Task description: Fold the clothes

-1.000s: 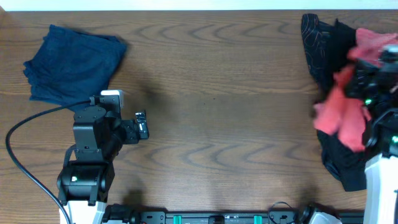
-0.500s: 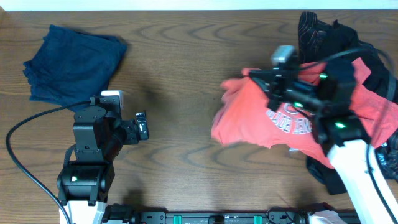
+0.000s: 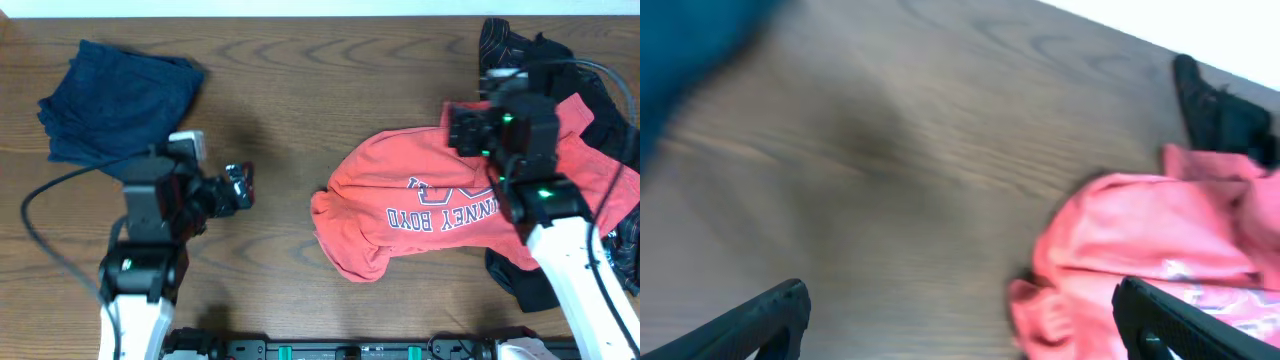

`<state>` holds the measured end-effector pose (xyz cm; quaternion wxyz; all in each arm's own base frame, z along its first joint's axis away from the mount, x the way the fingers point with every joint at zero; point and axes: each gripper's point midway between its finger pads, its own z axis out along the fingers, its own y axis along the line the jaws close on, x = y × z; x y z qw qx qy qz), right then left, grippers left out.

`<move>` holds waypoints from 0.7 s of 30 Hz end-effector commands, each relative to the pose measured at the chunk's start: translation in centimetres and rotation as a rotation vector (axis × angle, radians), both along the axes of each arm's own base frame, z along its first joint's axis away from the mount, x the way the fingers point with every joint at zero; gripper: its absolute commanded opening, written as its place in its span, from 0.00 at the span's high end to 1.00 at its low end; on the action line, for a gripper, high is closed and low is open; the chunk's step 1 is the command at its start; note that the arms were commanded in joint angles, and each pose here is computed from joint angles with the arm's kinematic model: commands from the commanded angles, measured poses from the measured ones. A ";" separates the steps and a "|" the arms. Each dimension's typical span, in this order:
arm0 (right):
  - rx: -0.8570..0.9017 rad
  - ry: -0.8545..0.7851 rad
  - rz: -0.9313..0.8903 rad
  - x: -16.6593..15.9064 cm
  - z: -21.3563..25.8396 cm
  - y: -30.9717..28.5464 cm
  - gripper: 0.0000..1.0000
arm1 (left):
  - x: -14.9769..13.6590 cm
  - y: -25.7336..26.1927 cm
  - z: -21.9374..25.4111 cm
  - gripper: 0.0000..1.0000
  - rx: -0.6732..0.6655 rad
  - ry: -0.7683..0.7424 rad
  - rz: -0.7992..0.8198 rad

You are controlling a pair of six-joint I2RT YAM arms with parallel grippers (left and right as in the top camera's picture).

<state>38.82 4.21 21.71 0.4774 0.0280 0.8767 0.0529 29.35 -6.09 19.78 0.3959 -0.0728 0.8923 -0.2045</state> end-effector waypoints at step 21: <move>-0.021 0.183 -0.336 -3.7 -2.7 -8.9 0.25 | 0.5 -15.9 -14.8 0.94 -0.441 0.692 -0.083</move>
